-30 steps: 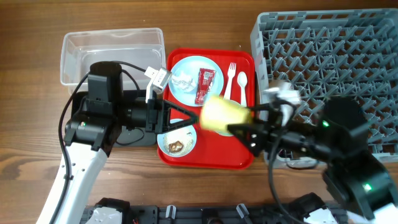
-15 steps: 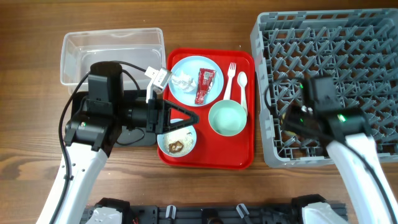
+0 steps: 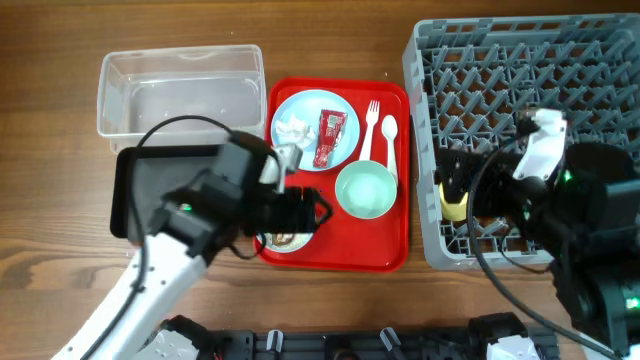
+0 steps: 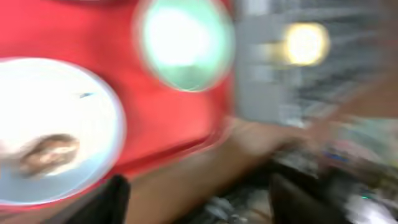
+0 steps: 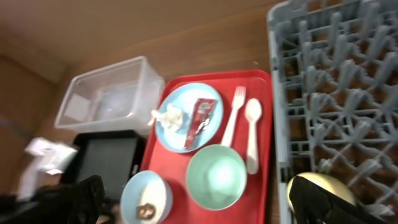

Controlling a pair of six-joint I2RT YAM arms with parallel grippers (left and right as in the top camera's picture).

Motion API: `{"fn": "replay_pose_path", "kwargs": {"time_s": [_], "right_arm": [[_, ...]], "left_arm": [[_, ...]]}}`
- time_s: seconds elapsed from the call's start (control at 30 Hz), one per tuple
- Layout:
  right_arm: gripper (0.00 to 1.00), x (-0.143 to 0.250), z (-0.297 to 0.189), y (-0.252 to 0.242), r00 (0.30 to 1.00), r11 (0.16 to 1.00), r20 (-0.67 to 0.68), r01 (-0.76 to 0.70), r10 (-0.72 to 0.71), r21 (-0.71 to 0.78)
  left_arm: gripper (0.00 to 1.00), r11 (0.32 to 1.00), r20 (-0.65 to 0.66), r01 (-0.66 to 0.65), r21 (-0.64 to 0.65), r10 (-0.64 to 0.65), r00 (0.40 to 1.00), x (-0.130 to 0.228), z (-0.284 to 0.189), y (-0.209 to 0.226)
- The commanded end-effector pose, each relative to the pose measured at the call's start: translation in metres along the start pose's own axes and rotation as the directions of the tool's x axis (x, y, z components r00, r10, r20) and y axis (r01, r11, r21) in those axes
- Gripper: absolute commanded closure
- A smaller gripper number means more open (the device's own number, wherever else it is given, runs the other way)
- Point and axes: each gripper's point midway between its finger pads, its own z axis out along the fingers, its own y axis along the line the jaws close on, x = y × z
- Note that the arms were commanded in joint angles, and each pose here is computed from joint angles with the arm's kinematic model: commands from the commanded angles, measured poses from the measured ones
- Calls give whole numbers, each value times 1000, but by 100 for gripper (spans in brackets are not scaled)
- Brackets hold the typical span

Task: Sort waste into correct bins and load items into the dishwasher rack
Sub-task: 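Grasp the light-blue rice bowl with the left gripper and lift it, then tip the rice bowl over the black tray to dump the rice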

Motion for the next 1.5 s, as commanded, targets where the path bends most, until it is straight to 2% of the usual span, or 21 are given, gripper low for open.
{"fn": "replay_pose_path", "kwargs": {"time_s": [0.0, 0.1, 0.2, 0.43, 0.57, 0.67, 0.7, 0.73, 0.87, 0.97, 1.03, 1.1, 1.2, 1.33, 1.4, 1.47], "right_arm": [[3, 9, 0, 10, 999, 998, -43, 15, -17, -60], [4, 14, 2, 9, 998, 998, -69, 7, -11, -65], [4, 15, 2, 9, 997, 998, -71, 6, -10, -65], [6, 15, 2, 9, 997, 998, -72, 5, -10, -64], [6, 15, 2, 9, 997, 998, -72, 5, -10, -64], [6, 15, 2, 9, 997, 998, -72, 5, -10, -64], [6, 15, 2, 9, 997, 998, -71, 6, -10, -64], [6, 14, 2, 9, 998, 998, -70, 6, -10, -65], [6, 14, 2, 9, 997, 998, -71, 5, -10, -64], [6, 14, 2, 9, 997, 998, -71, 5, -9, -64], [6, 15, 2, 9, 997, 998, -71, 5, -9, -64], [6, 15, 2, 9, 997, 998, -72, 5, -9, -64], [6, 15, 2, 9, 997, 998, -72, 4, -9, -64], [6, 15, 2, 9, 997, 998, -72, 5, -10, -64], [6, 15, 2, 9, 997, 998, -71, 6, -10, -64], [6, 15, 2, 9, 997, 998, -71, 6, -10, -64]], "left_arm": [[33, 925, 72, -29, -379, 60, 996, -12, 35, 47], [43, 871, -24, -51, -490, 45, 999, 1, 78, 69], [55, 865, -76, -55, -498, 19, 997, 5, 110, 80], [96, 871, -78, -76, -485, 44, 996, 4, 127, 76], [96, 852, -101, -133, -507, 95, 990, 17, 125, 68], [96, 854, -69, -78, -514, 50, 996, 14, 99, 66], [96, 867, -16, -35, -497, 31, 999, 1, 72, 58], [96, 885, 24, -1, -466, 14, 1000, -8, 56, 53], [96, 978, 140, 124, -165, -101, 985, -46, -11, 43], [96, 981, 165, 185, -53, -174, 971, -65, -36, 66], [96, 966, 152, 245, 82, -255, 955, -77, -49, 87], [96, 937, 111, 293, 193, -317, 942, -81, -53, 104], [96, 842, 19, 372, 392, -411, 911, -82, -46, 132], [96, 644, -35, 359, 675, -458, 888, -95, -52, 141], [96, 569, -30, 354, 742, -500, 866, -102, -66, 146], [96, 567, -16, 353, 744, -514, 858, -103, -70, 151]]}}
